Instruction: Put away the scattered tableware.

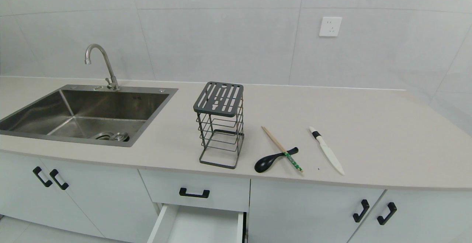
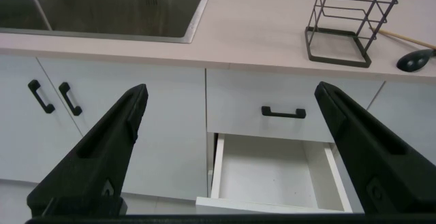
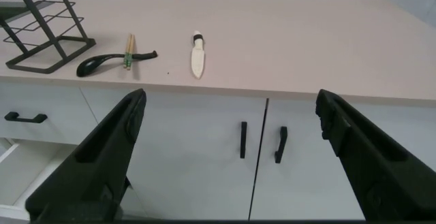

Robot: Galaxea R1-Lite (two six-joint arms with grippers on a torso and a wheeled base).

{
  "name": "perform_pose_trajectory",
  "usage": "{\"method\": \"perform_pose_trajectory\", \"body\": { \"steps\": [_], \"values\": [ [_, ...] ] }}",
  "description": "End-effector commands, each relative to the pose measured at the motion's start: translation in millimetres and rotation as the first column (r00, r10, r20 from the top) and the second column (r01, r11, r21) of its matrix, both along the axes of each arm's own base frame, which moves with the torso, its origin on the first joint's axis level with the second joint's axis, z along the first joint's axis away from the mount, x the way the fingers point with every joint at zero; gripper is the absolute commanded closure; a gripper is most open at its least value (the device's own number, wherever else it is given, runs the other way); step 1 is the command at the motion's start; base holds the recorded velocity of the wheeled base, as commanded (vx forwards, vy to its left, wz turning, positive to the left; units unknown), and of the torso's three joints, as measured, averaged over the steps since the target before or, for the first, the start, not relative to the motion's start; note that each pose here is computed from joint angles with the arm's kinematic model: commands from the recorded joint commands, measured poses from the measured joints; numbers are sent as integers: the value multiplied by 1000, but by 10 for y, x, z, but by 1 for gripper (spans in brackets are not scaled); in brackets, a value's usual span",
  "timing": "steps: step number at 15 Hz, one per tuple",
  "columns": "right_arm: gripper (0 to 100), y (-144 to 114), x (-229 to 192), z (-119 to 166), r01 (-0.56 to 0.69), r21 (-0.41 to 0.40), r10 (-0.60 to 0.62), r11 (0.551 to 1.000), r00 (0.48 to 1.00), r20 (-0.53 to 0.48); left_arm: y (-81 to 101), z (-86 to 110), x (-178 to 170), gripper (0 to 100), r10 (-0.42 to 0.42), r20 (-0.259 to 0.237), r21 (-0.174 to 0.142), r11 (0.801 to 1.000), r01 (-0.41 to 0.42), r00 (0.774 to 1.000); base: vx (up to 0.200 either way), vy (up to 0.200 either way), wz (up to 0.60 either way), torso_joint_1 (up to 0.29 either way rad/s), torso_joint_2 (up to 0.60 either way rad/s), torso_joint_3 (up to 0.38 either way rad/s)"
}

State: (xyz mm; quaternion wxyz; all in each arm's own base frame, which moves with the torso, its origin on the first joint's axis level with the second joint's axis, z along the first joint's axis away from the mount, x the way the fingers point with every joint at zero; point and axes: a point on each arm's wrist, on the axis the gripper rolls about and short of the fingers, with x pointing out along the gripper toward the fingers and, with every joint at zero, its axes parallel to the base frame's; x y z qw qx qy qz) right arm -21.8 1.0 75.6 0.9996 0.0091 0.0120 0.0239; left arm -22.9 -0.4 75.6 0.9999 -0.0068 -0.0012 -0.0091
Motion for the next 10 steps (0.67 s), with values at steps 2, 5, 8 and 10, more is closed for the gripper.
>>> {"method": "perform_pose_trajectory", "body": {
  "steps": [2, 5, 8, 10],
  "values": [
    [0, 0, -8, 105, 0, 15, -1, 1000, 996, 92, 0, 1, 1, 0, -2, -1, 1, 1000, 2, 1000, 0, 0, 0, 0, 0, 0],
    [0, 19, -186, 616, -54, -53, 68, 997, 950, 305, 0, 1, 1, 0, -2, -1, 0, 1000, 2, 1000, 0, 0, 0, 0, 0, 0],
    [0, 35, -72, 608, -161, -56, 167, 985, 979, 121, 0, 1, 1, 0, -2, -1, 0, 1000, 2, 1000, 0, 0, 0, 0, 0, 0],
    [0, 67, 130, 729, -319, -17, 318, 947, 947, -48, 0, 1, 1, 0, -2, -1, 0, 1000, 2, 1000, 0, 0, 0, 0, 0, 0]
  ]
}}
